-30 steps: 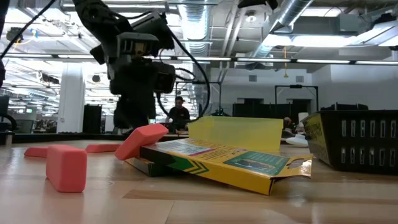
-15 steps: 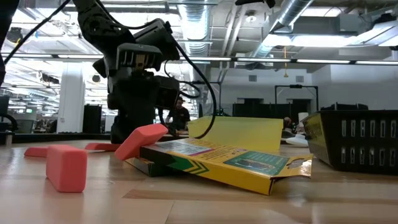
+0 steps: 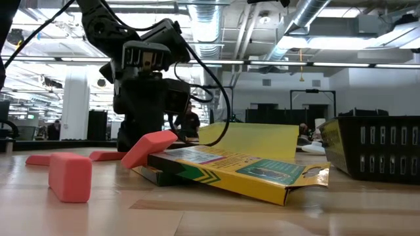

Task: Pick & Place School Supplies
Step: Put the yellow crayon box into the yellow bin

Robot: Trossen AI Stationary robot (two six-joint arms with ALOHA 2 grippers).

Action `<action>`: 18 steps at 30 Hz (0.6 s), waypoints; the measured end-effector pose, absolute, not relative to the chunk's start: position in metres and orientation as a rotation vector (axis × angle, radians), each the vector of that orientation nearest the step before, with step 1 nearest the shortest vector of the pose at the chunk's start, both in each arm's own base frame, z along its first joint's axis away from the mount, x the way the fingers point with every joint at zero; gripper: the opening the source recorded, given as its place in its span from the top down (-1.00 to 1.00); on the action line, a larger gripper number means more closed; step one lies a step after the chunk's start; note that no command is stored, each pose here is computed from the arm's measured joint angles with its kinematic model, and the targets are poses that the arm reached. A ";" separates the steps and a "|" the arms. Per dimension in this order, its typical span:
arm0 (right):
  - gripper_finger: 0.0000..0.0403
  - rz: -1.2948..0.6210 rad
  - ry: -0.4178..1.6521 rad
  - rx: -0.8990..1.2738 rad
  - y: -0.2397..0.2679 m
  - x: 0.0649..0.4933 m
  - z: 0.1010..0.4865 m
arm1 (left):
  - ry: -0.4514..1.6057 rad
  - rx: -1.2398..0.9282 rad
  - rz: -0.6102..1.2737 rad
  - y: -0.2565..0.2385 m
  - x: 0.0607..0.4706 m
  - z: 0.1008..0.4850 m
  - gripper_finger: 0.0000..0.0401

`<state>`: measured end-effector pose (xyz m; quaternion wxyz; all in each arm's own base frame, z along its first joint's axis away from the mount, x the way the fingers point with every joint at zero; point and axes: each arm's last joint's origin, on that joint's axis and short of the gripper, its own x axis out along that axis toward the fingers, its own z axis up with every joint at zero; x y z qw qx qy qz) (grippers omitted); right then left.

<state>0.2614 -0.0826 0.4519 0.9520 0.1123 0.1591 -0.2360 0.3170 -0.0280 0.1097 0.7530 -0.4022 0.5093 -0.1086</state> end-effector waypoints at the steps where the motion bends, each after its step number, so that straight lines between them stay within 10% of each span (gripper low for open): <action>1: 0.10 -0.478 0.324 0.228 -0.082 0.262 0.452 | 1.110 -0.880 -0.242 -0.029 0.317 0.110 0.05; 18: 0.13 -0.478 0.324 0.228 -0.082 0.262 0.452 | 1.067 -0.912 -0.329 -0.040 0.322 0.114 0.32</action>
